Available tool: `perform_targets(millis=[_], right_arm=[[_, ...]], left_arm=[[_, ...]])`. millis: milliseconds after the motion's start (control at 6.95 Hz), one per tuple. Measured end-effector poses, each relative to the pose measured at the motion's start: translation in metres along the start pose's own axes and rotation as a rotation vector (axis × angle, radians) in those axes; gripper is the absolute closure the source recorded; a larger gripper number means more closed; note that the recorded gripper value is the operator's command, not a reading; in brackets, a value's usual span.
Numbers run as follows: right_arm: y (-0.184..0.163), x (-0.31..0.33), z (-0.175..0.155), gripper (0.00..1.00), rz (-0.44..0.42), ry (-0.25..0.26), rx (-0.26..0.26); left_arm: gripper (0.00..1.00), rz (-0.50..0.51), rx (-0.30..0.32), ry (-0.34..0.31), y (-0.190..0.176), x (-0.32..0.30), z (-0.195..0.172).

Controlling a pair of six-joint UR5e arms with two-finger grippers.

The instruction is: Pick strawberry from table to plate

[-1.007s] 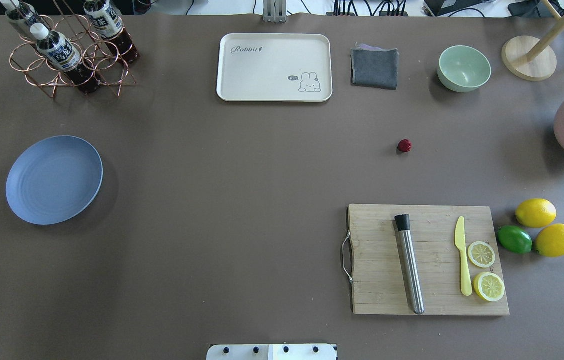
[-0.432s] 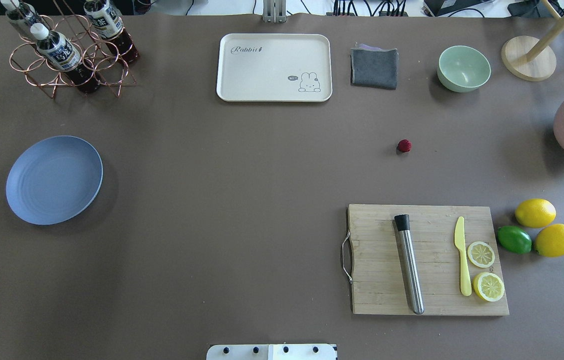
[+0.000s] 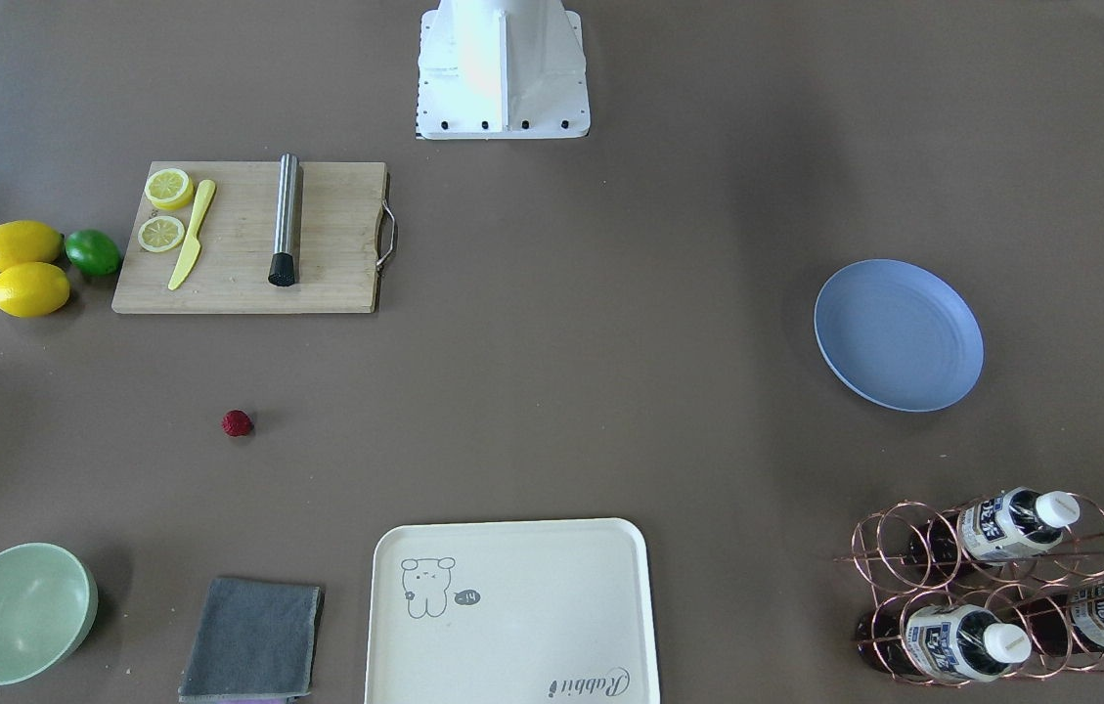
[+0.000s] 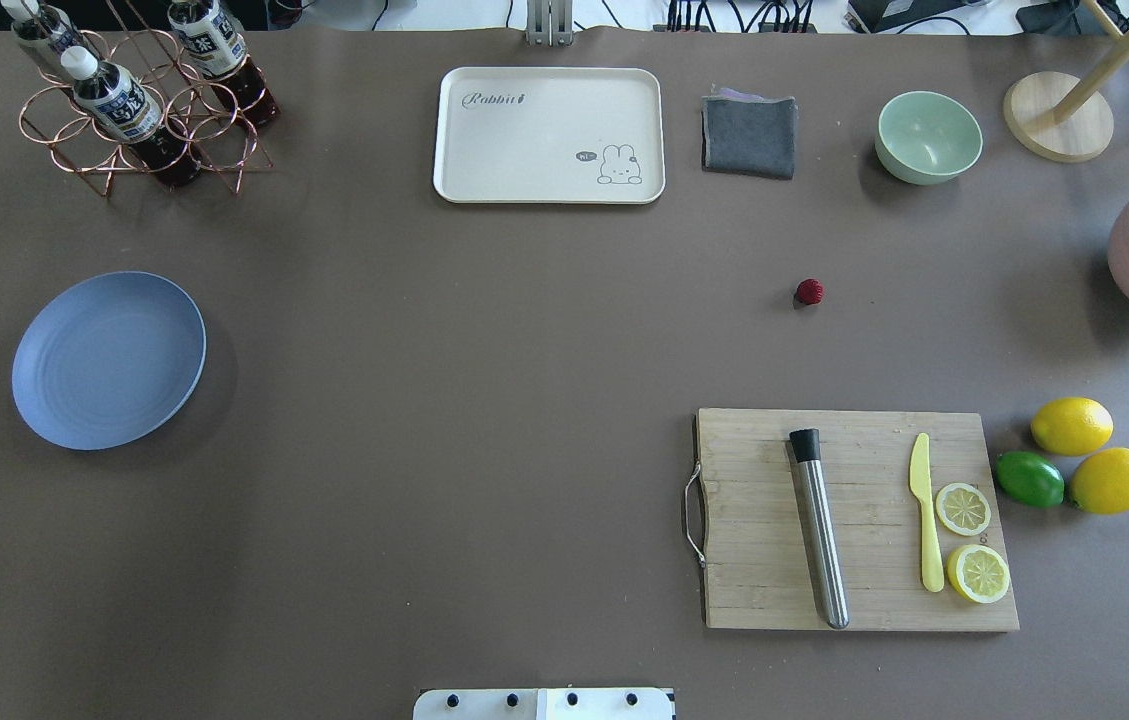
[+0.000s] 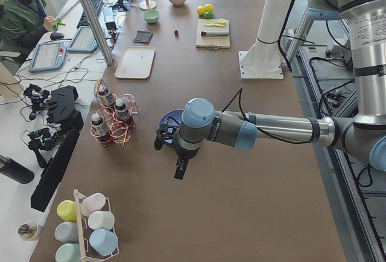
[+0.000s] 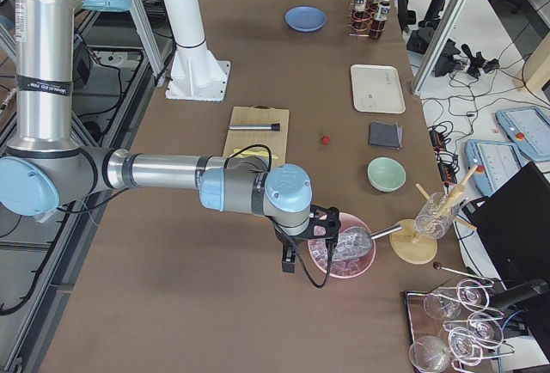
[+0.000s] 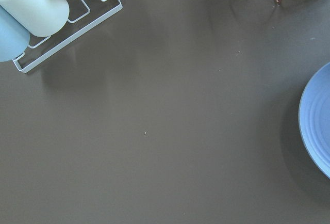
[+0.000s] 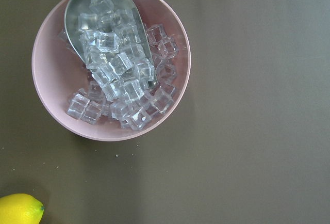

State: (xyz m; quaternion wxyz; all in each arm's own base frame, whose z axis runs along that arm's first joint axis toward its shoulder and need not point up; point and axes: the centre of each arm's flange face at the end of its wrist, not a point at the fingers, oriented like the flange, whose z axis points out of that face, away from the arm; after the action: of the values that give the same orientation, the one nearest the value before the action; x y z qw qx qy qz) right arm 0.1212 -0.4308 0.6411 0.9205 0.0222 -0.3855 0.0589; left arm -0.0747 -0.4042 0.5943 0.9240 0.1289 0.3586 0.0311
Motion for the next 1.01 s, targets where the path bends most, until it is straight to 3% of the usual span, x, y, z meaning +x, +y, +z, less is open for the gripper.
perform_targets(millis=[1007], right_arm=[[0.0046,-0.0085,-0.0079,0.0,-0.012,-0.004,0.014]], left_arm=[[0.02,0.004,-0.003,0.036,0.0002,0.0023,0.0024]])
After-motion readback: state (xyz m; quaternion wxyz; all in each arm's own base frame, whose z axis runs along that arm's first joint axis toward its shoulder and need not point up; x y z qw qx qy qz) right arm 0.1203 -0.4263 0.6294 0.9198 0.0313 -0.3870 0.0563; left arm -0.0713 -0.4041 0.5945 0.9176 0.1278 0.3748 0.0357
